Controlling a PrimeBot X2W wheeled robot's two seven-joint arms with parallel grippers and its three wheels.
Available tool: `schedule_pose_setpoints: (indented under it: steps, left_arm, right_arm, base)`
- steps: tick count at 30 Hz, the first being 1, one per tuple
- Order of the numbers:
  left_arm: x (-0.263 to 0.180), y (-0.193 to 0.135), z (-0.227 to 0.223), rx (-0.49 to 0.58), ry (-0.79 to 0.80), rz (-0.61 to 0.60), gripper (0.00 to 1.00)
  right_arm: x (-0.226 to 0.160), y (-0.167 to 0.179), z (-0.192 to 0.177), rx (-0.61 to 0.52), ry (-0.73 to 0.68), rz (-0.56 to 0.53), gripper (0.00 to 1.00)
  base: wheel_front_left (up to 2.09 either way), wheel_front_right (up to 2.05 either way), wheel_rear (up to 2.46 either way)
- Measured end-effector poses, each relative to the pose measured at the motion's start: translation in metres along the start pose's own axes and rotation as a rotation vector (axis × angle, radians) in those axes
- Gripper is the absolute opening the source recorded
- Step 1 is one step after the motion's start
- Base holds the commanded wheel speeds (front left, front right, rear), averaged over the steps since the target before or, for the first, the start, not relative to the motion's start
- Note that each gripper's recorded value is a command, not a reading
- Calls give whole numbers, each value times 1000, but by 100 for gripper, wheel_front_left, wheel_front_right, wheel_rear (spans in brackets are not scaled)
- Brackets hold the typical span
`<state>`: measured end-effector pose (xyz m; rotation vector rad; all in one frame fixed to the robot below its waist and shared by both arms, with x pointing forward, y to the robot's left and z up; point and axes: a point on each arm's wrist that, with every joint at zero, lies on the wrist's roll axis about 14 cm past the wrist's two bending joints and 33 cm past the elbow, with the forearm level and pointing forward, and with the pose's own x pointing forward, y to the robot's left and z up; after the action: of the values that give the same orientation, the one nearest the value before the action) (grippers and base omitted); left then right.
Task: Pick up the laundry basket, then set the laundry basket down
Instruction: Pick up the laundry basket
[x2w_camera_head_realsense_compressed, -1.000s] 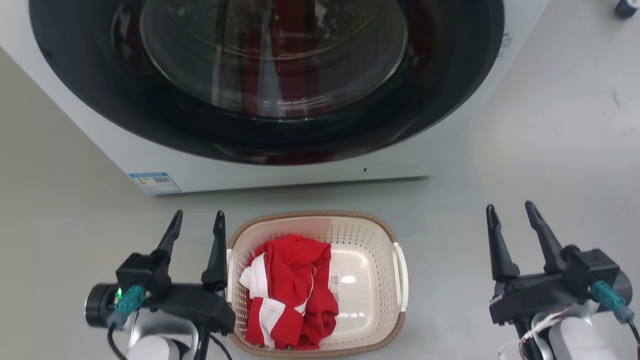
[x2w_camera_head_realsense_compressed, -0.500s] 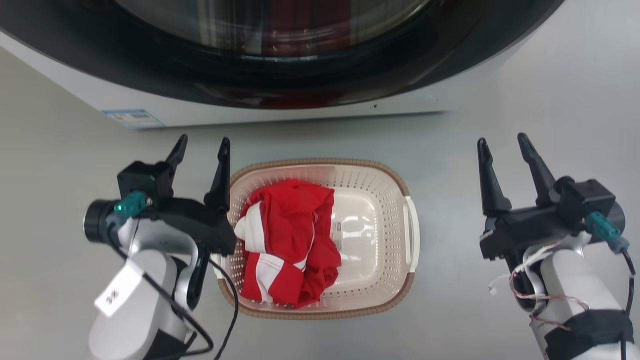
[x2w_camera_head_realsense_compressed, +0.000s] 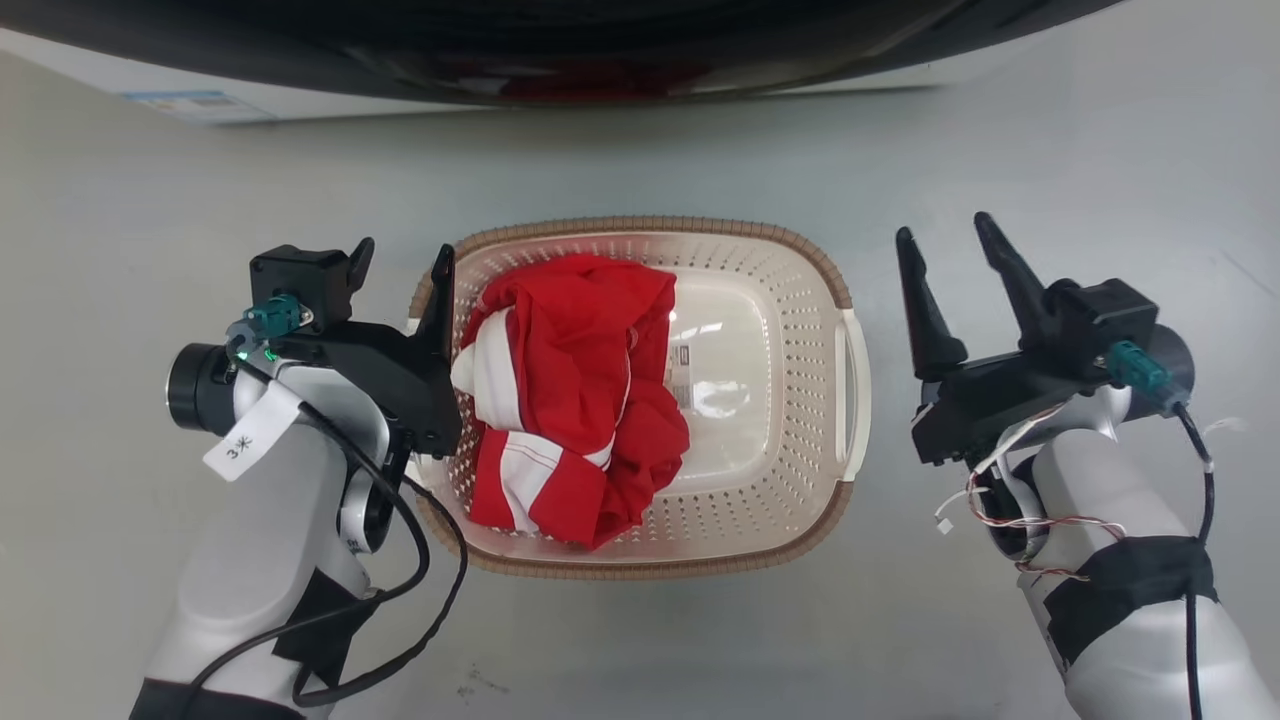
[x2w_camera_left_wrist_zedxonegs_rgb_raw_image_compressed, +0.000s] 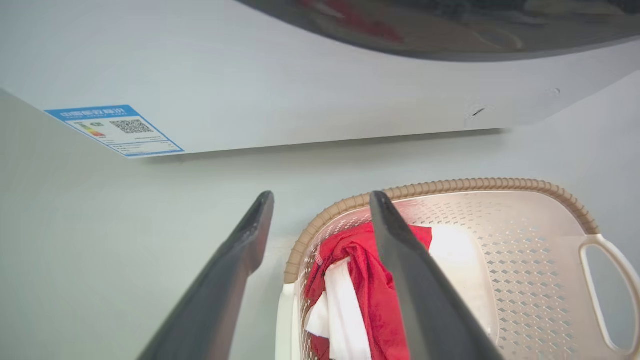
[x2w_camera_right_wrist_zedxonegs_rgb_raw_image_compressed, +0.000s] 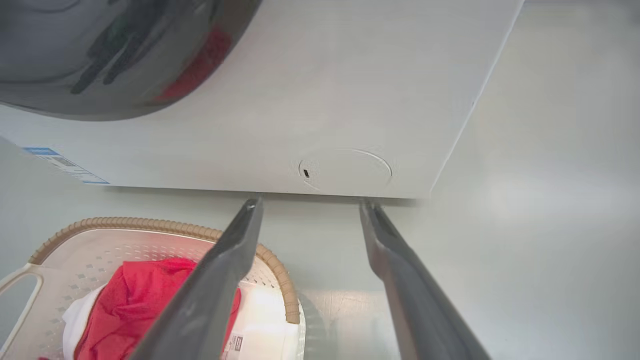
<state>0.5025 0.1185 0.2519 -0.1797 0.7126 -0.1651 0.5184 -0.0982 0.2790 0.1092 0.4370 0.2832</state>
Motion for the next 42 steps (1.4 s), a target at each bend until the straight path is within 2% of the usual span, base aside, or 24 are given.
schedule_pose_setpoints:
  steps: [6,16,21,29,30,31,32,33,42]
  left_arm:
    - [12,10,-43,-17,116,14,100]
    - [16,22,-105,-35,271,45,100]
    - [14,29,-129,-43,334,60,100]
    - [16,36,-141,-56,362,86,100]
    - [16,37,-142,-64,367,90,95]
    - [16,37,-142,-72,367,93,60]
    - [17,37,-142,-76,369,93,0]
    - [18,37,-141,-77,368,88,0]
    - [16,23,-142,-100,370,65,0]
  right_arm:
    - [2,3,-48,14,121,15,100]
    - [-6,5,-106,41,269,19,100]
    - [-5,9,-121,49,308,28,100]
    - [-7,9,-139,69,360,29,100]
    - [-7,9,-140,69,363,29,100]
    - [-7,9,-141,70,366,29,100]
    - [-7,10,-142,70,369,30,29]
    - [-6,10,-142,71,372,32,0]
    - [-3,16,-138,87,371,37,0]
  base:
    - [0,0,0]
    - [0,0,0]
    - [0,0,0]
    - [0,0,0]
    - [0,0,0]
    - [0,0,0]
    - [0,0,0]
    - [0,0,0]
    - [0,0,0]
